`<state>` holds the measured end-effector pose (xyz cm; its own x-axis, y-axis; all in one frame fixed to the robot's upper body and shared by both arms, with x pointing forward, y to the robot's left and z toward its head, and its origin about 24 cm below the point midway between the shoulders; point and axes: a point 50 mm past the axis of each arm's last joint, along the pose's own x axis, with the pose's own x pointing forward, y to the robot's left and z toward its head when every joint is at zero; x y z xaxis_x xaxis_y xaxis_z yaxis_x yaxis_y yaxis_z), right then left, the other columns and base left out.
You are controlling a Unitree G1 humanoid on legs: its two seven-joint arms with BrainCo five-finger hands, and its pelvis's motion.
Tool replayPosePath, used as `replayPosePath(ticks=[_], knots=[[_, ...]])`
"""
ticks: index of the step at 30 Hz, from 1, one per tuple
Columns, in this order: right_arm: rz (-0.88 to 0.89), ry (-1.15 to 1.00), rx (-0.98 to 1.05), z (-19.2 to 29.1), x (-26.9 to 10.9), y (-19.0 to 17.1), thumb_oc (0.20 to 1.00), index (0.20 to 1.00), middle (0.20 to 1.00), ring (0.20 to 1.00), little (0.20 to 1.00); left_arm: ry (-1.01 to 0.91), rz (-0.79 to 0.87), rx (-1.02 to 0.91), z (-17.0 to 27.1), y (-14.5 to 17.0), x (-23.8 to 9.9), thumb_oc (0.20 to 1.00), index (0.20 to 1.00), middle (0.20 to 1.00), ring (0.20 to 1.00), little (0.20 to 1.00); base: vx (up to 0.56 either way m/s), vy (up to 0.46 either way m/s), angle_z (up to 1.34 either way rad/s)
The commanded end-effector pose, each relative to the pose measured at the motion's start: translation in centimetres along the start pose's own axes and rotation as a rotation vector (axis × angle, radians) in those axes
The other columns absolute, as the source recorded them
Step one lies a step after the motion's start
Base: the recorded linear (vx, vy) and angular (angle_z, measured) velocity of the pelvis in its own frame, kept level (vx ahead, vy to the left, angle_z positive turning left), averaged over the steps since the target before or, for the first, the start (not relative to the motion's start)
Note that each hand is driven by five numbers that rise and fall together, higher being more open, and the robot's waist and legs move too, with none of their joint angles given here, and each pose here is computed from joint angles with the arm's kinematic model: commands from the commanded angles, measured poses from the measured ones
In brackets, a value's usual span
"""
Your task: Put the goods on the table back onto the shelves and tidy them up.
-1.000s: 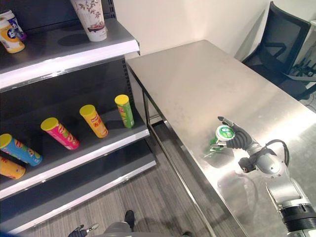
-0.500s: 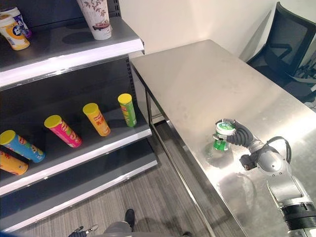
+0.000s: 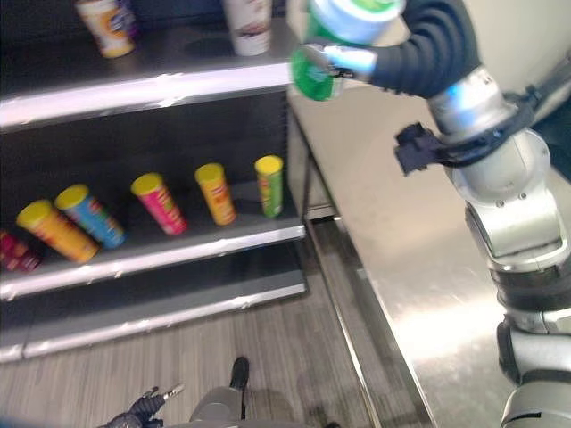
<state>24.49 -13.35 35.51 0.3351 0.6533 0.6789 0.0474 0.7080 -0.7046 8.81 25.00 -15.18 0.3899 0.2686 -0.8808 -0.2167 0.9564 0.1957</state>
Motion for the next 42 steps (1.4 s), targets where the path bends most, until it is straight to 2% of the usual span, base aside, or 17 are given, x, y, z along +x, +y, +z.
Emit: replayPosePath(ticks=[1, 8, 18, 22, 28, 42], knots=[[-0.003, 0.062, -0.005, -1.4, 0.1, 0.2, 0.200, 0.200, 0.200, 0.200, 0.200, 0.047, 0.050, 0.046, -1.2, 1.5, -0.2, 1.000, 1.000, 1.000, 1.000, 1.000, -0.16, 0.098, 0.20], [0.008, 0.172, -0.016, -3.7, 1.5, 0.3, 0.200, 0.200, 0.200, 0.200, 0.200, 0.056, 0.055, 0.080, -1.0, 1.5, -0.1, 1.000, 1.000, 1.000, 1.000, 1.000, 0.02, 0.159, 1.01], [-0.034, 0.254, -0.034, -6.0, 3.3, 1.4, 0.200, 0.200, 0.200, 0.200, 0.200, 0.069, 0.096, 0.119, -1.3, 3.0, -0.2, 1.000, 1.000, 1.000, 1.000, 1.000, 0.01, 0.137, 0.13], [-0.051, 0.359, -0.093, -8.0, 3.6, -0.1, 0.200, 0.200, 0.200, 0.200, 0.200, -0.018, 0.095, 0.117, 1.3, 3.4, 0.1, 1.000, 1.000, 1.000, 1.000, 1.000, 0.08, 0.019, 0.70], [-0.114, 0.511, -0.102, -10.8, 3.2, -2.3, 0.200, 0.200, 0.200, 0.200, 0.200, -0.054, 0.066, 0.099, 2.3, 2.7, 0.2, 1.000, 1.000, 1.000, 1.000, 1.000, 0.09, -0.089, 0.80], [-0.205, 0.673, -0.178, -13.1, 2.1, -5.4, 0.200, 0.200, 0.200, 0.200, 0.200, -0.010, 0.080, 0.074, 1.0, 3.0, 0.1, 1.000, 1.000, 1.000, 1.000, 1.000, 0.03, -0.051, 0.29]])
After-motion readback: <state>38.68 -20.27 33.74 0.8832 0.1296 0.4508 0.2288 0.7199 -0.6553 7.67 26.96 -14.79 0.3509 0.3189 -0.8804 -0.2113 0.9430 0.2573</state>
